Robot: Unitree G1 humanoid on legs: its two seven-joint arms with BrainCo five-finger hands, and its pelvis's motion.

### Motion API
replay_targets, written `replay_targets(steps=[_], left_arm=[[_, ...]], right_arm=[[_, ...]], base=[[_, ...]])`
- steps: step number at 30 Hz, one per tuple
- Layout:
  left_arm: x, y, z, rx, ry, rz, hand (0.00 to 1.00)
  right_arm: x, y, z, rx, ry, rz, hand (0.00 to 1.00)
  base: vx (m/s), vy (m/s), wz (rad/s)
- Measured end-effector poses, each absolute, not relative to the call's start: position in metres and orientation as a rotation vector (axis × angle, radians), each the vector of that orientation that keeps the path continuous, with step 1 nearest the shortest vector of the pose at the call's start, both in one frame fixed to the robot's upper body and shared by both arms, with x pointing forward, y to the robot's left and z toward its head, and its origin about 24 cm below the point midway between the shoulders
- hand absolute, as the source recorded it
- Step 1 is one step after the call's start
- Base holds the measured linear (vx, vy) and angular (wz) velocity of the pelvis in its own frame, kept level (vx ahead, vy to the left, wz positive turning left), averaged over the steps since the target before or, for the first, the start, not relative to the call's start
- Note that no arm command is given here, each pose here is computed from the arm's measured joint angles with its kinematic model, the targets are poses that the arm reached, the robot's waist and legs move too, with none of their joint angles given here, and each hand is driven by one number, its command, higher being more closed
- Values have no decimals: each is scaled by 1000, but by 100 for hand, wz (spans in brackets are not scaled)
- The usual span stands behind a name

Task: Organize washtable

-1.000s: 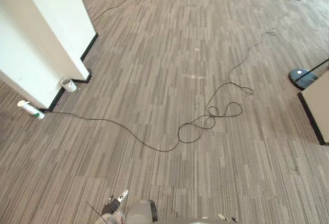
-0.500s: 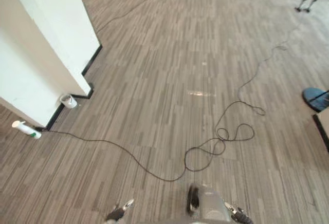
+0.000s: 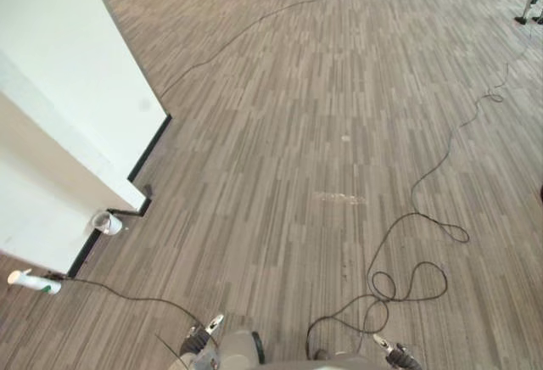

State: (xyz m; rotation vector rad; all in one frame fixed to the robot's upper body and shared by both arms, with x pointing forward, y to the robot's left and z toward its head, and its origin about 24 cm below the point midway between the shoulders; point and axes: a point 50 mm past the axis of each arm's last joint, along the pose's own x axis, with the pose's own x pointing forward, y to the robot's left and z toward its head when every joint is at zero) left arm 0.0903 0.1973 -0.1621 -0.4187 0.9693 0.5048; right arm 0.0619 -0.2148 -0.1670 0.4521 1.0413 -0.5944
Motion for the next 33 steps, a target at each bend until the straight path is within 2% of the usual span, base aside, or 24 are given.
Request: replay_targets(steps=[10, 15, 22, 27, 33], left_arm=[[83, 212, -163, -339, 1024, 457, 0], [81, 211, -164, -308, 1045, 445, 0], [74, 191, -168, -397, 1041, 476, 0], [75, 202, -166, -366, 1032, 483, 0], [74, 208, -165, -326, 1047, 469, 0]], right_arm=[[53, -208, -170, 468, 1079, -592, 0], [56, -209, -169, 455, 1054, -589, 0], [51, -217, -169, 415, 1079, -589, 0], [53, -202, -171, 424, 1095, -550, 0], [59, -209, -168, 442, 1050, -568, 0]], base=[[465, 301, -18], [360, 65, 40], [316, 61, -12], [155, 78, -13], [25, 83, -29]])
